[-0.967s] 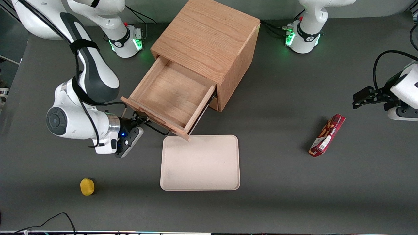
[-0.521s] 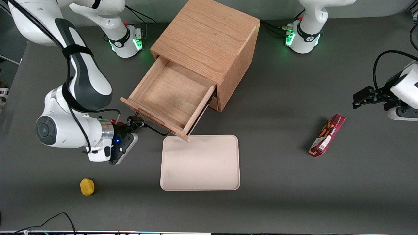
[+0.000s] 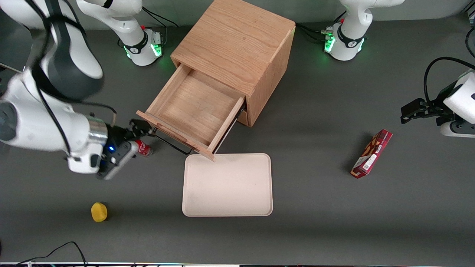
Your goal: Open upper drawer
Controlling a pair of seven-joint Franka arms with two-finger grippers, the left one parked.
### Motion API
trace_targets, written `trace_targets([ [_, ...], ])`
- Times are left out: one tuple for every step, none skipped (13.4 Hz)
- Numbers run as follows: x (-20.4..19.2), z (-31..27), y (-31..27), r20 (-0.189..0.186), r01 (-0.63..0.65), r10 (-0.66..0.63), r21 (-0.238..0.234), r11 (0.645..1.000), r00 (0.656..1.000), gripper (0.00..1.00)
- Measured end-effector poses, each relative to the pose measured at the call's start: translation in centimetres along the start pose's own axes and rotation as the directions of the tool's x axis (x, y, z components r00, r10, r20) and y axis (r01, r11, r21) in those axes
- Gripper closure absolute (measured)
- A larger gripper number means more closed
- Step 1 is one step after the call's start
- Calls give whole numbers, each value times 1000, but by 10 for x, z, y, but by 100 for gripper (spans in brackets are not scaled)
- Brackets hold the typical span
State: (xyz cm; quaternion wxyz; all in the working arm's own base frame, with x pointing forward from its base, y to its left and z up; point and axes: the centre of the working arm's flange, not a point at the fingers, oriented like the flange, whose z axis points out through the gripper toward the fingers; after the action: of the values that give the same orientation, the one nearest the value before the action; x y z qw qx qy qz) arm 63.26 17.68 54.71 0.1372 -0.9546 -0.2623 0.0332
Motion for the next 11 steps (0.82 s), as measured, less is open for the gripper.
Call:
trace_targets([
  [-13,-21,-11,0,-84,84,-25,996,996,0],
  [-27,-39,-19,5,-156,157,-46,987,988,0],
  [-43,-50,-23,13,-217,218,-66,974,976,0],
  [-63,-57,-24,24,-275,278,-89,957,960,0],
  [-86,-59,-25,33,-322,328,-111,940,944,0],
  [-112,-58,-28,41,-365,373,-132,921,927,0],
  [-138,-54,-33,46,-400,411,-152,904,910,0],
  [-163,-47,-37,39,-428,440,-169,888,897,0],
  [-184,-39,-38,22,-453,464,-188,872,885,0],
  [-200,-31,-37,6,-468,480,-211,858,877,0],
  [-208,-24,-35,-7,-474,486,-234,849,874,0],
])
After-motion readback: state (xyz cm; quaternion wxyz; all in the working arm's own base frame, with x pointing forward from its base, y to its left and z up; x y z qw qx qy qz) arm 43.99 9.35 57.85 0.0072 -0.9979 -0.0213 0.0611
